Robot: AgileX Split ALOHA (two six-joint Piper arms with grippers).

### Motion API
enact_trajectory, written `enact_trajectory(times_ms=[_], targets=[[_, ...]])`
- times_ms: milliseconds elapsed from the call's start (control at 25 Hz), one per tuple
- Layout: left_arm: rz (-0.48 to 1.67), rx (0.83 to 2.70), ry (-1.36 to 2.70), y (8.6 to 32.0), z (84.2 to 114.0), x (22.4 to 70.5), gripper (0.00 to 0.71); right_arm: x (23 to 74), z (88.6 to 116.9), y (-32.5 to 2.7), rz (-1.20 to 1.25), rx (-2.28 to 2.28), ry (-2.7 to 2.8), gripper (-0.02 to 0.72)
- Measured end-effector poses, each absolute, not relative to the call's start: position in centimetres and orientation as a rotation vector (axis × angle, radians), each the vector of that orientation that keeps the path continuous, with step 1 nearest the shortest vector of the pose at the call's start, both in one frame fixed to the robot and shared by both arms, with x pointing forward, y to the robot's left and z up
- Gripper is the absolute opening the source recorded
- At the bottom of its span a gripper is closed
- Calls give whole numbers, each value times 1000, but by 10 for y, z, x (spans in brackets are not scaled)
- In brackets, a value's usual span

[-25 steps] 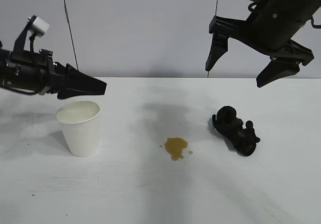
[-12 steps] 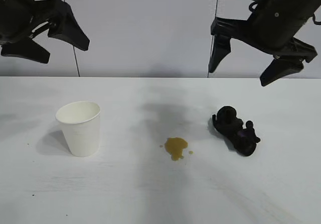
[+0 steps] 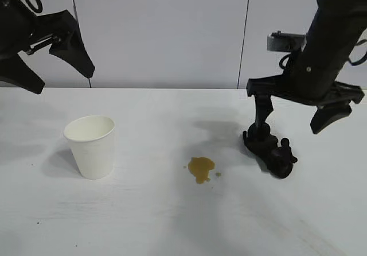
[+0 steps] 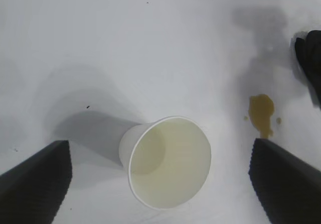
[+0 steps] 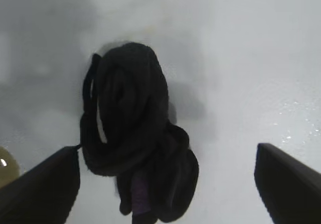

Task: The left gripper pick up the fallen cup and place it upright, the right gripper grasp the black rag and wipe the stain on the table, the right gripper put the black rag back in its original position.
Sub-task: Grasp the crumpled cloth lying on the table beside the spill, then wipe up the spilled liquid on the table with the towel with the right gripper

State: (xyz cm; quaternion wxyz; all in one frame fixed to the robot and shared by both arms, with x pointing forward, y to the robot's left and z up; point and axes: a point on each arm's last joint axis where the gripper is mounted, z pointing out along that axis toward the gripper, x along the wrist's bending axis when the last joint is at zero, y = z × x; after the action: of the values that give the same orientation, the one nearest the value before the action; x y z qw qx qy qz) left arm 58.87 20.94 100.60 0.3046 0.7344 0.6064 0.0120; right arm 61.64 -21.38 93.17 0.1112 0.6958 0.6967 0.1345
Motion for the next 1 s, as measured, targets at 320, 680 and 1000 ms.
enact_trajectory(times_ms=[320, 680, 1000], targets=[[31, 1944, 1607, 209, 1006, 589, 694, 623, 900, -211, 373, 2093, 2051, 169], [28, 1945, 1608, 209, 1006, 588, 694, 608, 935, -173, 525, 2043, 2126, 91], [25, 1947, 1608, 209, 1006, 588, 694, 579, 946, -110, 619, 1922, 2287, 91]])
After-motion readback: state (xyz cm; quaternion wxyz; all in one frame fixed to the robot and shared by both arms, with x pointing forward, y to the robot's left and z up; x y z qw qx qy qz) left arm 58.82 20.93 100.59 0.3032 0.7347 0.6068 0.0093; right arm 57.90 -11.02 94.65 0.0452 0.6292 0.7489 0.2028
